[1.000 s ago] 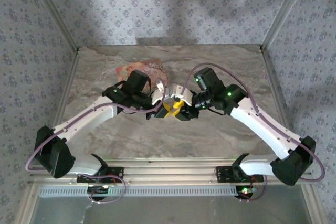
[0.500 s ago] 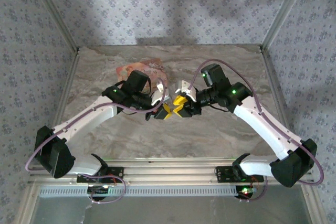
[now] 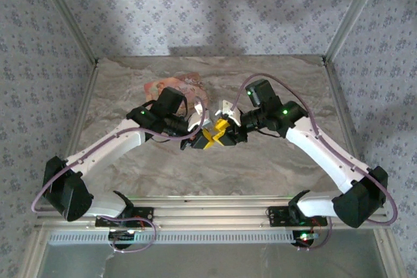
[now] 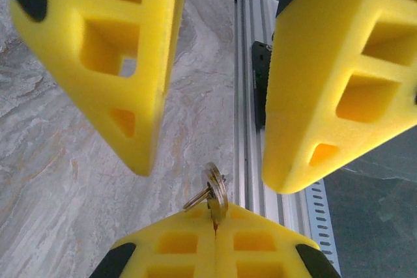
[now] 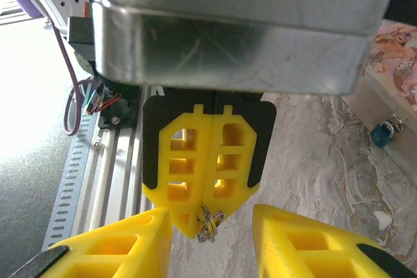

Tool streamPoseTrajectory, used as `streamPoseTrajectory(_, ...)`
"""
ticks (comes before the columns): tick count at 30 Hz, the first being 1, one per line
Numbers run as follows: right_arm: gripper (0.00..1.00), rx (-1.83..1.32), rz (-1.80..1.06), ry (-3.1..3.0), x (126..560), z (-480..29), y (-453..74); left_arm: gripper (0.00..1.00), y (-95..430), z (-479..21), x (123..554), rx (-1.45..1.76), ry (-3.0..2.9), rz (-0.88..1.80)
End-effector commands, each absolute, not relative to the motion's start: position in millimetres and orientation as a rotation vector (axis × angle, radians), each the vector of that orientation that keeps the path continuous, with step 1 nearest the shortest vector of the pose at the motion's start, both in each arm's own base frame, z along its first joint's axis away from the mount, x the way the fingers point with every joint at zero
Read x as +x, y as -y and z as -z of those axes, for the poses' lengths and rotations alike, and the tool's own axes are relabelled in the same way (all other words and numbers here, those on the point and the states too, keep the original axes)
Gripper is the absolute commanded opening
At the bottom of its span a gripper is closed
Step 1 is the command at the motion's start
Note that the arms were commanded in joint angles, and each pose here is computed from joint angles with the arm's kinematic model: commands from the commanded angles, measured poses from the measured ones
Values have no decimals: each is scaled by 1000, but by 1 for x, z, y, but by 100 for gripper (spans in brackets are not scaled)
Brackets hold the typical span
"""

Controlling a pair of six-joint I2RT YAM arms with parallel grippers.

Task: Unlock the padlock with the key

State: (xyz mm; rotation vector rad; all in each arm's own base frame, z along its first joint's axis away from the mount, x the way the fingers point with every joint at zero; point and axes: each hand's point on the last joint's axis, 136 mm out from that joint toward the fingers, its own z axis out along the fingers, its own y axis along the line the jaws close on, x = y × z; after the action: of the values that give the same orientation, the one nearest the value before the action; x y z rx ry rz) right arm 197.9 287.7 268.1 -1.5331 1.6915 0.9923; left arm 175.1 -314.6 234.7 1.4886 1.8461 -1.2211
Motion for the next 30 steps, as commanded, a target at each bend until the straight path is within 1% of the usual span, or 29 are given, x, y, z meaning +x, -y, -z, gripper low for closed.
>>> streamPoseTrajectory(1, 36, -1526, -1043, -1707, 197, -265, -289, 0, 316, -258, 168, 1523, -1743, 1253)
streamPoseTrajectory(6, 33, -1535, -1086, -1733, 193, -262, -291, 0, 316, -260, 168, 1518, -1738, 1259)
streamPoseTrajectory(7, 31, -1539, -1096, -1742, 192, -260, -291, 0, 315, -261, 168, 1518, -1736, 1257)
streamPoseTrajectory(9, 24, -1547, -1102, -1754, 191, -259, -290, 0, 315, -261, 168, 1518, -1735, 1259)
streamPoseTrajectory(13, 0, -1555, -1088, -1766, 192, -257, -289, 0, 314, -262, 169, 1510, -1741, 1249)
streamPoseTrajectory(15, 0, -1553, -1085, -1753, 192, -259, -289, 0, 313, -262, 173, 1486, -1750, 1229)
streamPoseTrajectory(17, 0, -1541, -1100, -1742, 192, -263, -289, 3, 311, -264, 184, 1413, -1777, 1197)
streamPoseTrajectory(18, 0, -1506, -1102, -1742, 196, -266, -290, 6, 309, -266, 188, 1376, -1784, 1191)
streamPoseTrajectory(19, 0, -1450, -1117, -1764, 202, -268, -292, 30, 305, -269, 194, 1329, -1788, 1192)
streamPoseTrajectory(20, 0, -1382, -1121, -1769, 212, -272, -294, 42, 301, -273, 199, 1282, -1788, 1190)
streamPoseTrajectory(21, 0, -1306, -1131, -1812, 220, -266, -293, 46, 297, -277, 204, 1233, -1794, 1183)
streamPoseTrajectory(24, 0, -1015, -1143, -1923, 255, -262, -291, 54, 278, -284, 230, 1037, -1858, 1080)
streamPoseTrajectory(26, 0, -814, -1163, -1989, 275, -259, -289, 58, 261, -288, 251, 852, -1917, 1021)
streamPoseTrajectory(30, 0, -548, -1168, -1981, 298, -265, -289, 61, 240, -306, 274, 513, -1892, 1162)
